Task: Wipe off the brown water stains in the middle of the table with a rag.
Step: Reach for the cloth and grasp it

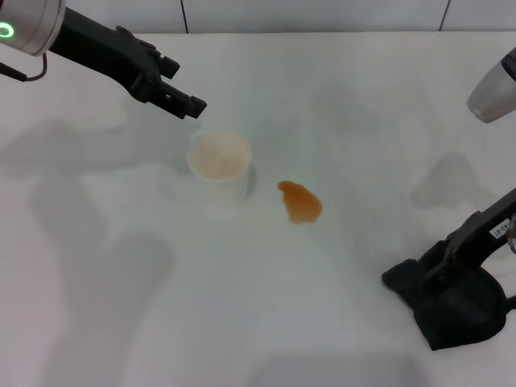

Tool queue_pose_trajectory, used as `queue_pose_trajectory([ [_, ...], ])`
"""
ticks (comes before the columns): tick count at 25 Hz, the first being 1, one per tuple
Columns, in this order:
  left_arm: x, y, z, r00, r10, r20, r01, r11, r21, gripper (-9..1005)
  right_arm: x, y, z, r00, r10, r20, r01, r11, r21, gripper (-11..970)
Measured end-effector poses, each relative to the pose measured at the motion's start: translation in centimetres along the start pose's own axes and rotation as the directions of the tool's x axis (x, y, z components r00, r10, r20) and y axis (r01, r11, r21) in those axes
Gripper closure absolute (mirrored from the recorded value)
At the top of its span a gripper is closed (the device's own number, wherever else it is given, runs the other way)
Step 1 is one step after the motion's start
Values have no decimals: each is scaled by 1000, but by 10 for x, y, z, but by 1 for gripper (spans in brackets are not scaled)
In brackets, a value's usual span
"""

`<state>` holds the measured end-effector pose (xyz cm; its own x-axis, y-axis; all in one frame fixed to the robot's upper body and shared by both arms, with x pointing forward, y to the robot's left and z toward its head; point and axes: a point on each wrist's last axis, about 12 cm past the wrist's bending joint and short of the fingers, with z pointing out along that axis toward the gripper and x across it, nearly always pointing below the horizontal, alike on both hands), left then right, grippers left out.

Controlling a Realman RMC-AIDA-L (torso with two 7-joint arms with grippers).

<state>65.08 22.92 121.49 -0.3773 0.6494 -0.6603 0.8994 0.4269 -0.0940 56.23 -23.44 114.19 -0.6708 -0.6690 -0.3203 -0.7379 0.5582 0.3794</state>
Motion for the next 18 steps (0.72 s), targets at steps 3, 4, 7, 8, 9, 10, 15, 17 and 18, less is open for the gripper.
queue_pose_trajectory([
  [3, -1, 0, 1, 1000, 3, -2, -3, 1000, -2, 110, 0, -1, 2, 1000, 3, -2, -3, 1000, 4, 106],
  [4, -1, -1, 2, 1000, 3, -3, -3, 1000, -1, 110, 1, -2, 3, 1000, 3, -5, -3, 1000, 6, 110],
  [7, -2, -1, 2, 1000, 5, -3, -5, 1000, 0, 110, 1, -3, 6, 1000, 5, -13, -5, 1000, 9, 123],
  [8, -2, -1, 2, 1000, 5, -4, -5, 1000, -1, 110, 2, -3, 7, 1000, 5, -15, -5, 1000, 10, 127],
  [9, -2, -1, 2, 1000, 6, -4, -6, 1000, -1, 110, 2, -3, 8, 1000, 4, -17, -3, 1000, 11, 132],
  [10, -2, -1, 2, 1000, 6, -4, -6, 1000, -1, 110, 2, -3, 8, 1000, 2, -18, -2, 1000, 12, 136],
  [15, -2, -1, 3, 1000, 7, -6, -7, 1000, 0, 110, 1, -3, 9, 1000, -5, -25, 5, 1000, 15, 157],
  [17, -2, -1, 3, 1000, 7, -7, -7, 1000, 0, 110, 1, -3, 9, 1000, -6, -25, 6, 1000, 15, 166],
  [18, -2, -1, 3, 1000, 6, -7, -6, 1000, -1, 110, 0, -3, 9, 1000, -7, -25, 7, 1000, 16, 170],
])
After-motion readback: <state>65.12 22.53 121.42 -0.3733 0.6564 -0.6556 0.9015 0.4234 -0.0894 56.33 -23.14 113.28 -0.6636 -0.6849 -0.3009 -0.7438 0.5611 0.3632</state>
